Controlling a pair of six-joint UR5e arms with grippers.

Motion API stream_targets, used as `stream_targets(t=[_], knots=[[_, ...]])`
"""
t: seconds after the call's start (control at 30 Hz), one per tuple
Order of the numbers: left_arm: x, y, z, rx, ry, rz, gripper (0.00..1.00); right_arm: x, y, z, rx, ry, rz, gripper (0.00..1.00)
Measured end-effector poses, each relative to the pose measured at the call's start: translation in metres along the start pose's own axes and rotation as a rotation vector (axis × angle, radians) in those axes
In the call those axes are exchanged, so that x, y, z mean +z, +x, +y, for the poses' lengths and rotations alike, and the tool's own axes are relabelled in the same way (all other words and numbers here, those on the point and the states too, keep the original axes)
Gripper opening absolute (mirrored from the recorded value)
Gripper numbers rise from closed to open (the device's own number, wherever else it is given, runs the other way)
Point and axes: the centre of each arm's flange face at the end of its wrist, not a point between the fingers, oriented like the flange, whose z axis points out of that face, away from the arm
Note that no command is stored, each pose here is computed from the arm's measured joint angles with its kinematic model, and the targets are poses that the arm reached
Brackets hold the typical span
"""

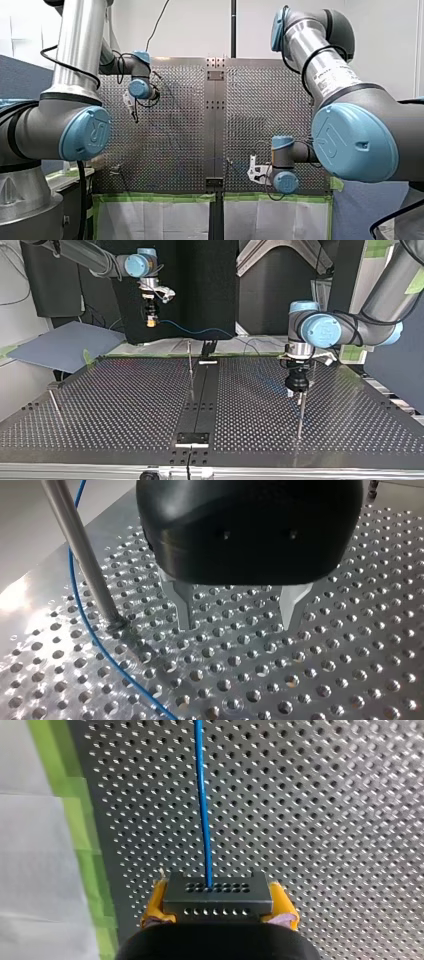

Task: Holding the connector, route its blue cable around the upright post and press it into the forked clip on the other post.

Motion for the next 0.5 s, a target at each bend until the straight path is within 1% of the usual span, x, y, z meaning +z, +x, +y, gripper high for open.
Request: stream_targets(t=[0.13, 0.3, 0.4, 0.5], knots=[[0.000, -0.001, 0.002, 0.000, -0.008, -0.004, 0.86, -0.004, -0.016, -0.001, -0.008, 0.006, -0.021, 0.00], [0.000, -0.001, 0.002, 0.000, -0.010, -0.004, 0.86, -0.006, -0.022, 0.000, -0.010, 0.005, -0.033, 0.00], [0.000, -0.001, 0.002, 0.000, -0.010, -0.004, 0.86, -0.006, -0.022, 0.003, -0.007, -0.002, -0.035, 0.00], [0.000, -0.001, 0.002, 0.000, -0.011, -0.003, 0.86, -0.005, -0.022, 0.006, 0.003, -0.010, -0.037, 0.00]])
